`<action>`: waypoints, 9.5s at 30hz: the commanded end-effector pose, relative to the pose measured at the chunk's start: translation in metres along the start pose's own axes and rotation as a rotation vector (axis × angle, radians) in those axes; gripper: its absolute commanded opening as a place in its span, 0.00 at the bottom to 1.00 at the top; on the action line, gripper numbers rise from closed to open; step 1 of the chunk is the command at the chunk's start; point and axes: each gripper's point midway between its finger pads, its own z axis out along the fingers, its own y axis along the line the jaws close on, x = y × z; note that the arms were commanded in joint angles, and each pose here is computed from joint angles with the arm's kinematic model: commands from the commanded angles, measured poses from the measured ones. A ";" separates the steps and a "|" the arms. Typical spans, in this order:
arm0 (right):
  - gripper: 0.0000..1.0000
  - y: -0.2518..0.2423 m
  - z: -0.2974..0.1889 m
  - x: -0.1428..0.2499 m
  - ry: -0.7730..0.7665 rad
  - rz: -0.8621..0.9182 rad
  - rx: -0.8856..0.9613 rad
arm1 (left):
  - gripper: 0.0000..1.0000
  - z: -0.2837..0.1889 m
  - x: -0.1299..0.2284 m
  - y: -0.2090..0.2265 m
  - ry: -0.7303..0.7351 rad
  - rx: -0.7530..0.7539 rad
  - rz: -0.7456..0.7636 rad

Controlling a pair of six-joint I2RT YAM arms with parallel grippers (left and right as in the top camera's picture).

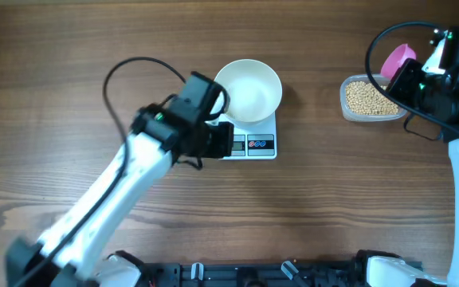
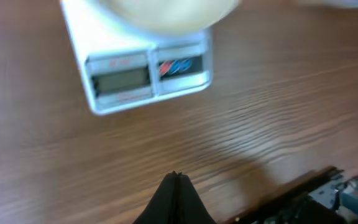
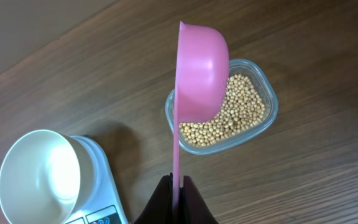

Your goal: Scoop item into bowl and weigh 150g on scale

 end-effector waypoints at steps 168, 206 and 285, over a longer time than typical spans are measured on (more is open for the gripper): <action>0.04 0.010 0.018 -0.032 -0.098 -0.154 -0.023 | 0.04 0.168 -0.004 0.018 -0.407 0.106 0.113; 0.04 0.006 0.033 -0.002 0.004 -0.547 -0.041 | 1.00 -0.078 0.042 0.147 -0.660 -0.378 -0.117; 0.04 -0.036 0.134 0.068 0.411 -0.397 -0.098 | 1.00 -0.074 0.049 0.150 -0.624 -0.392 -0.118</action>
